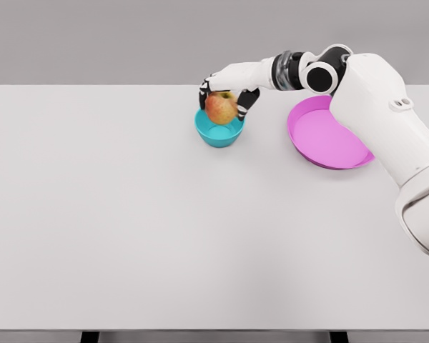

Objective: Put the apple from the pink plate into the blue bowl with your right arm

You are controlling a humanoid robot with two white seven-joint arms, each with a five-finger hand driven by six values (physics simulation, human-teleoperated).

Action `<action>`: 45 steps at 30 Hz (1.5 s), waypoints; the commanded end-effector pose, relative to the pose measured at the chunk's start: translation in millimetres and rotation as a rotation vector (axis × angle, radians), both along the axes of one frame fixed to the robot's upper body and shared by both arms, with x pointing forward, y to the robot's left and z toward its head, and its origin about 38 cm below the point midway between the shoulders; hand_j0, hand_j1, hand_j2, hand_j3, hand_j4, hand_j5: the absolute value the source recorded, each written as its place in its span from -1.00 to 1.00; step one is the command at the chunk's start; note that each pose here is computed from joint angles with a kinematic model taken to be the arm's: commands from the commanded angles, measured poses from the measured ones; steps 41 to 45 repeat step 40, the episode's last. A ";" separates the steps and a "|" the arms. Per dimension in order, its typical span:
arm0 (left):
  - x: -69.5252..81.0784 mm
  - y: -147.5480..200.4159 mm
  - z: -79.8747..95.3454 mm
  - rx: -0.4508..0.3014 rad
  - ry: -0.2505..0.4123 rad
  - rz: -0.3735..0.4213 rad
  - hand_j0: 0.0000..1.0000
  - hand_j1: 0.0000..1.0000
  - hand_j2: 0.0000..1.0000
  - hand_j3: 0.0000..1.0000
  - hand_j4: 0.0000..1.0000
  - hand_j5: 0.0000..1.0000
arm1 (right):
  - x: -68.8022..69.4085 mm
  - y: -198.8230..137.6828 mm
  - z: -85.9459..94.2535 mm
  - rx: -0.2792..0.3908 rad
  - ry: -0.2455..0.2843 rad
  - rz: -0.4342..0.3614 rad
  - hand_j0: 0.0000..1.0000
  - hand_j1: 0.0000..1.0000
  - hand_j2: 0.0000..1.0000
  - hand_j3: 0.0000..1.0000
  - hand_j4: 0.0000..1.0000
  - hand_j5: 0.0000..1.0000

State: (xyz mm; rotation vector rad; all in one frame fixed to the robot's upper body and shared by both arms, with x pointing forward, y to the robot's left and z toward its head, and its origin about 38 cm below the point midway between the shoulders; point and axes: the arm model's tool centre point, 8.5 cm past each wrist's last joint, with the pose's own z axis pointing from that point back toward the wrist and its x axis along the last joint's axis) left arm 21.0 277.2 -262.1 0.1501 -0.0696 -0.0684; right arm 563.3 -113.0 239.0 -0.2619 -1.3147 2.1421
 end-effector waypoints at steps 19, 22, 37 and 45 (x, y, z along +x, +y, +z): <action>0.0 0.0 0.0 -0.001 0.000 0.000 1.00 1.00 1.00 1.00 1.00 1.00 | -1.3 -62.4 86.7 0.205 -0.184 -0.022 1.00 1.00 1.00 1.00 1.00 1.00; 0.0 0.0 0.0 -0.001 0.000 0.000 1.00 1.00 1.00 1.00 1.00 1.00 | -0.5 -127.9 91.5 0.254 -0.204 -0.148 1.00 1.00 1.00 1.00 1.00 1.00; 0.0 0.0 0.0 -0.001 0.000 0.000 1.00 1.00 1.00 1.00 1.00 1.00 | -102.2 -279.7 -30.0 0.409 -0.112 -0.442 1.00 1.00 1.00 1.00 1.00 1.00; 0.0 0.0 0.0 0.001 0.000 -0.002 1.00 1.00 1.00 1.00 1.00 1.00 | -102.2 -276.6 -32.4 0.415 -0.108 -0.439 1.00 1.00 1.00 1.00 1.00 1.00</action>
